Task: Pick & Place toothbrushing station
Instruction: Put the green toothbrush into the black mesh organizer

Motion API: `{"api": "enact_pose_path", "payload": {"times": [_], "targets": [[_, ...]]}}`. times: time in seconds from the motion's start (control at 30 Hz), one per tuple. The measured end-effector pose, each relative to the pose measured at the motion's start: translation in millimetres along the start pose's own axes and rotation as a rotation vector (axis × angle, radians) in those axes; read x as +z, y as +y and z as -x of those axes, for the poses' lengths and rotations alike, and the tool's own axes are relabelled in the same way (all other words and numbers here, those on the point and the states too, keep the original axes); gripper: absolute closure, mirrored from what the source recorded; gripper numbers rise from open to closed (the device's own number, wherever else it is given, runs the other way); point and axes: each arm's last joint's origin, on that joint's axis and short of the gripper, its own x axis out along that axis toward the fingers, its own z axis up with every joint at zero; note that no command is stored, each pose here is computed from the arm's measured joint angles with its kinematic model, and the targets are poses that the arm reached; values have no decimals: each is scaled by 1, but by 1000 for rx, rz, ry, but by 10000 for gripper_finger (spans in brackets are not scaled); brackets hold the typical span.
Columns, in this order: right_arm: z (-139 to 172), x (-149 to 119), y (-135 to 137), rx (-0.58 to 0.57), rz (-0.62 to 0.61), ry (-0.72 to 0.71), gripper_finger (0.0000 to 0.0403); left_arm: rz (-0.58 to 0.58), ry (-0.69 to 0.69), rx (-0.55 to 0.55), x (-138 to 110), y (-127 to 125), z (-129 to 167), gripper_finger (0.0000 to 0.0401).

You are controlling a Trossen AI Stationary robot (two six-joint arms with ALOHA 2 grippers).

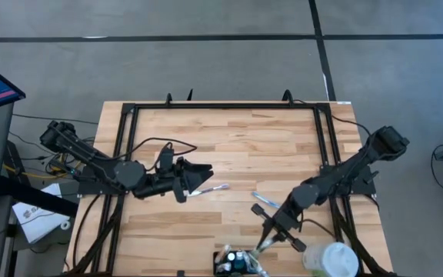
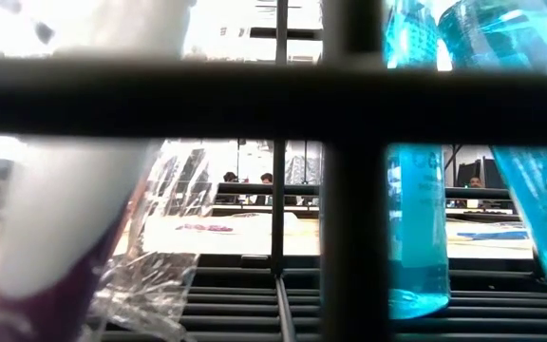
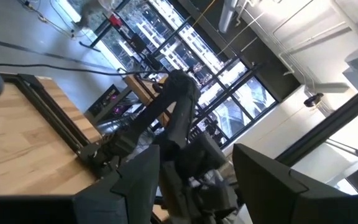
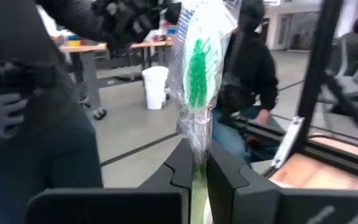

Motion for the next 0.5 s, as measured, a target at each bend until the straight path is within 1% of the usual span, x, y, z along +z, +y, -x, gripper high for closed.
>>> {"api": "enact_pose_path", "payload": {"times": [0.13,0.2,0.27,0.5], "targets": [[1,-4,-6,-20,-8,30,389,-4,9,-8,-2,-2,2,201],[-3,-10,-9,-22,-10,38,389,-12,13,-11,-3,-3,3,201],[-5,-20,-10,-23,-28,77,389,-14,15,-13,-3,-3,4,201],[-14,-31,-13,-18,-64,65,389,-17,15,-13,-3,-3,4,201]]}}
